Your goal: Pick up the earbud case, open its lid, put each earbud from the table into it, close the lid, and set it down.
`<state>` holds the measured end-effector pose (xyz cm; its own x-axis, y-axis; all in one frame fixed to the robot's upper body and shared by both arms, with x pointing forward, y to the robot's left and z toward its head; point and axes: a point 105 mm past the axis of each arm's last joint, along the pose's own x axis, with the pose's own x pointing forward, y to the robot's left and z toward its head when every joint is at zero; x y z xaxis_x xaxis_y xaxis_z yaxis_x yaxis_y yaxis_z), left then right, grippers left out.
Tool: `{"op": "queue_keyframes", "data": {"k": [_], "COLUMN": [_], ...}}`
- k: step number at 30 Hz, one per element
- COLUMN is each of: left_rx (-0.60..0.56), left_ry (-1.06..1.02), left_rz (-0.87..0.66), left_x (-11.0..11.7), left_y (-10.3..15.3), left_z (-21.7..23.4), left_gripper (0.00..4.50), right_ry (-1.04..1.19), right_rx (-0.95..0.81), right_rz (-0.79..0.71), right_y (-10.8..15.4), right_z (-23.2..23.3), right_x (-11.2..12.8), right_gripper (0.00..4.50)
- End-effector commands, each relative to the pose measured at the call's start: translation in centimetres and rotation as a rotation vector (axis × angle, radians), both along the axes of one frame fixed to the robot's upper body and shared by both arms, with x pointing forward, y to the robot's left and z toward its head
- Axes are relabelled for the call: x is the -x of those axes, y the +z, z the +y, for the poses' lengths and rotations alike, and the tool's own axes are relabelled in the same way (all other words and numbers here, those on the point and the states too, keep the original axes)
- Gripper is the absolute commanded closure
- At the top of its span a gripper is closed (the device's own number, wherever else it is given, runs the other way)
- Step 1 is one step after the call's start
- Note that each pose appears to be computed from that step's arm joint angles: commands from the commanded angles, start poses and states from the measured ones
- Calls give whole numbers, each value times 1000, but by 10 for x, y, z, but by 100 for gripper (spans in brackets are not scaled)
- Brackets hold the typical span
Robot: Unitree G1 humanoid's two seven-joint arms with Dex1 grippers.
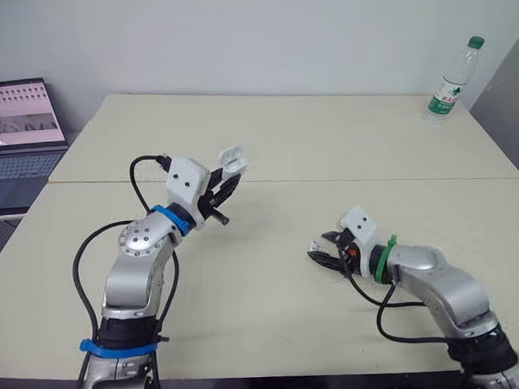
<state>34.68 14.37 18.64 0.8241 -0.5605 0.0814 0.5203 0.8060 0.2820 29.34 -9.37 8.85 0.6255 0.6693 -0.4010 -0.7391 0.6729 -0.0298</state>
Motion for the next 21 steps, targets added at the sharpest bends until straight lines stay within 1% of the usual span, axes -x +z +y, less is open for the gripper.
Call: {"op": "queue_keyframes", "data": {"k": [1,9,16,21], "left_rx": [13,-4,-23,-29], "left_ry": [35,39,45,47], "left_rz": [-68,-76,-96,-101], "left_x": [6,6,3,2], "left_y": [18,23,29,30], "left_z": [1,1,5,5], "left_gripper": [372,372,372,372], "right_ry": [-48,-80,0,6], "right_rx": [0,18,-3,-10], "right_rz": [-63,-46,3,12], "right_y": [11,-1,-7,-9], "right_z": [1,6,22,24], "right_x": [0,-2,9,5], "right_gripper": [190,190,190,190]}}
